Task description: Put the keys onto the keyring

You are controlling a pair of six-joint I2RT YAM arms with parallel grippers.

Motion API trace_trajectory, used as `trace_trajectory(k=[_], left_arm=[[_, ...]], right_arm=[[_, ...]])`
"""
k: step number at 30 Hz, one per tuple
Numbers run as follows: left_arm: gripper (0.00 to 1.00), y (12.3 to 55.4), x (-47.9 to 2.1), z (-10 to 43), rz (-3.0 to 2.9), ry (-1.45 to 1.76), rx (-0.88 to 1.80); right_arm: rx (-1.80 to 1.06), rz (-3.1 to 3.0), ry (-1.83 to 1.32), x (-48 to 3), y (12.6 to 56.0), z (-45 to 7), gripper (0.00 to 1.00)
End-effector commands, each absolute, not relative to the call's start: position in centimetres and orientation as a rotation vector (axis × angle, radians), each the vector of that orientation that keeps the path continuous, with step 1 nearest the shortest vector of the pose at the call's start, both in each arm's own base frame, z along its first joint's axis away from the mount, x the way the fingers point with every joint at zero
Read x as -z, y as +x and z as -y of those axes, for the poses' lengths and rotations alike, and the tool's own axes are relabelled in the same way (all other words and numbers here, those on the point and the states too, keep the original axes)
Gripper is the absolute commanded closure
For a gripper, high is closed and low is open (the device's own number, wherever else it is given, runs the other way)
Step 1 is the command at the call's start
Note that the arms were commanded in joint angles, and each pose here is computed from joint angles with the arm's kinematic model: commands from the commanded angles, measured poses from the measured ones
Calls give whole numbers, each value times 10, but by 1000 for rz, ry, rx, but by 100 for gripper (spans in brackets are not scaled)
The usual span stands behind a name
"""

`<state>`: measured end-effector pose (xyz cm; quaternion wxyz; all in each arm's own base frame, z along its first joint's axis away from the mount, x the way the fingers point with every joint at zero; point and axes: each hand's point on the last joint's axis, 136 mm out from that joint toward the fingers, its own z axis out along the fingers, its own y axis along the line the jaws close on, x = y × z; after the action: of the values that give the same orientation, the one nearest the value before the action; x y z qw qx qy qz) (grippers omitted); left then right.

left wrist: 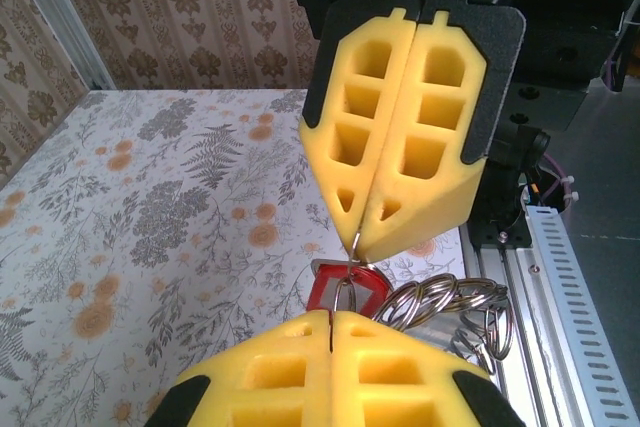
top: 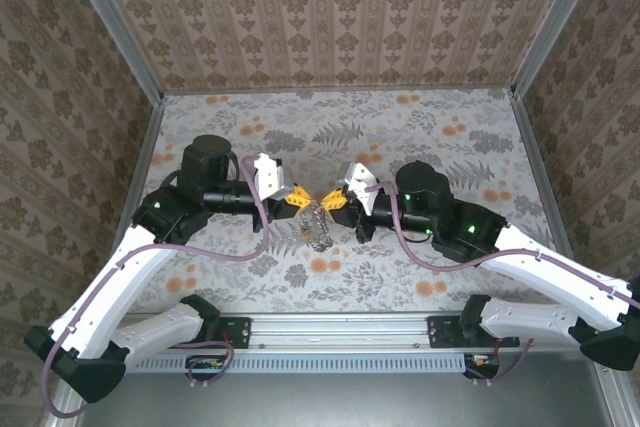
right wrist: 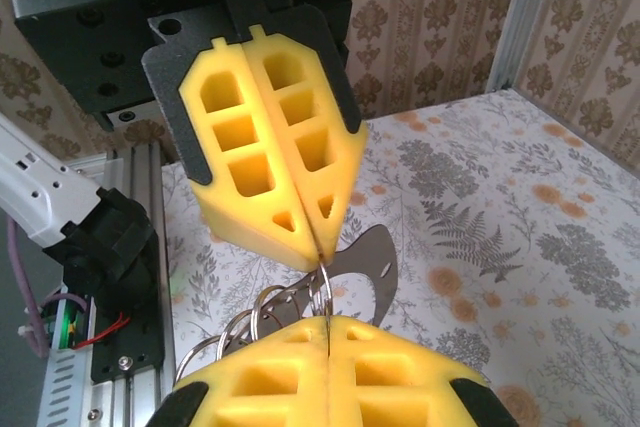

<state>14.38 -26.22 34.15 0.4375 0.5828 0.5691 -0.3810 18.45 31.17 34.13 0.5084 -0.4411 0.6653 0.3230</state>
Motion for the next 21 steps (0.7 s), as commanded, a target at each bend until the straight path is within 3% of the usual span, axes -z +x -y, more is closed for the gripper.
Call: trace_trajectory(k=[1, 21], left_arm=[[100, 140, -353, 261, -1370, 1432, 963], [100, 140, -353, 261, -1370, 1432, 962]], right_arm=[[-743, -1610, -1017, -343, 189, -306, 100], [-780, -1604, -1040, -340, 183, -308, 100]])
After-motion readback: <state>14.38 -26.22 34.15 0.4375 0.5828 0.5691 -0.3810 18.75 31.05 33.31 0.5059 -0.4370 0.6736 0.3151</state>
